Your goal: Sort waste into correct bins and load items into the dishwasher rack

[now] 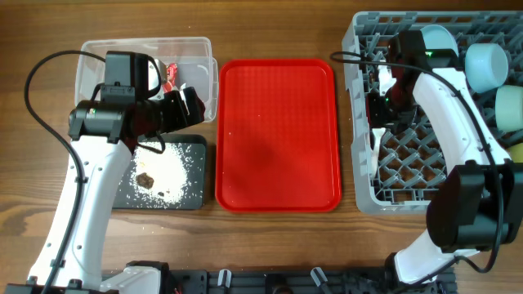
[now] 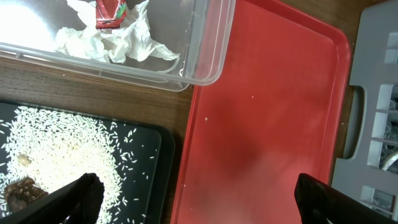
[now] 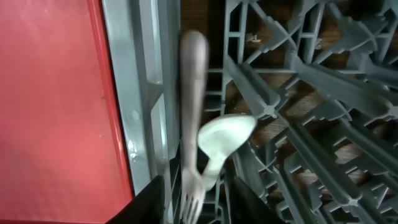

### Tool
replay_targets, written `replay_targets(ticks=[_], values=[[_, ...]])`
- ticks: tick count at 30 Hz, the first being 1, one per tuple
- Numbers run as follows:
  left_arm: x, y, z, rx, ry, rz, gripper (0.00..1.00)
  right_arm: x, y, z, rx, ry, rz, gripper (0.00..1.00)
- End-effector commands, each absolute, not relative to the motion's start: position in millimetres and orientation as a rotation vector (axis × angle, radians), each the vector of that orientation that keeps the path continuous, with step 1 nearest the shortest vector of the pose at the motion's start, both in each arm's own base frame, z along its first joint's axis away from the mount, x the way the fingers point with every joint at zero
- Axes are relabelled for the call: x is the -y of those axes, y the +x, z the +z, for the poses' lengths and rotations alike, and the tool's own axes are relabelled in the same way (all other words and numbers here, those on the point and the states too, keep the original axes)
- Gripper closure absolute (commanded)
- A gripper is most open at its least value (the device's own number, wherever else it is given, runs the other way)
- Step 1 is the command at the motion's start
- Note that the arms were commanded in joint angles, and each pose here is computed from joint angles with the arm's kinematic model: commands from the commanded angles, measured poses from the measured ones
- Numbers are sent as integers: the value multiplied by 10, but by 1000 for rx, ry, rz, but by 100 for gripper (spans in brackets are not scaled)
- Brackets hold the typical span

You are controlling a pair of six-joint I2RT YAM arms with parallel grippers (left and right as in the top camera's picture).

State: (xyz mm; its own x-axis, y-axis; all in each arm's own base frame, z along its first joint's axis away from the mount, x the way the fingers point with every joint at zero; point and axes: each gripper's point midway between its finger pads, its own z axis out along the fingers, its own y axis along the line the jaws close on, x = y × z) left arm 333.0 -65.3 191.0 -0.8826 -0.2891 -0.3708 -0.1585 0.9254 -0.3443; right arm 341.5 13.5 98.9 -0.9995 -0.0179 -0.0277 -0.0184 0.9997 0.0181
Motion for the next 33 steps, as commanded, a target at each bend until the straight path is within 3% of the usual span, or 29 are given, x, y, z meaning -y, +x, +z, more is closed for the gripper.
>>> replay_targets(ticks=[1,2,4,7,10,19,33], values=[[657,3324,1970,-2641,-321,-425,0,-116,3510,1354,-2990,-27,16,63],[659,3338,1979,-2634,-319,-427,0,-111,3559,1479,-2941,-18,19,57],[698,3389,2013,-2610,-272,-429,0,-196,3723,1759,-2797,-21,119,24],[898,3454,2078,-2570,-110,-434,0,-516,3848,1938,-2669,-237,347,14],[1144,3443,1987,-2594,14,-440,0,-533,3858,1927,-2670,-235,362,0],[817,2785,1575,-2951,-212,-337,0,-529,3456,2040,-2715,-131,391,0],[647,2008,2401,-2242,-91,-462,0,-337,2518,2654,-2211,-109,208,0]])
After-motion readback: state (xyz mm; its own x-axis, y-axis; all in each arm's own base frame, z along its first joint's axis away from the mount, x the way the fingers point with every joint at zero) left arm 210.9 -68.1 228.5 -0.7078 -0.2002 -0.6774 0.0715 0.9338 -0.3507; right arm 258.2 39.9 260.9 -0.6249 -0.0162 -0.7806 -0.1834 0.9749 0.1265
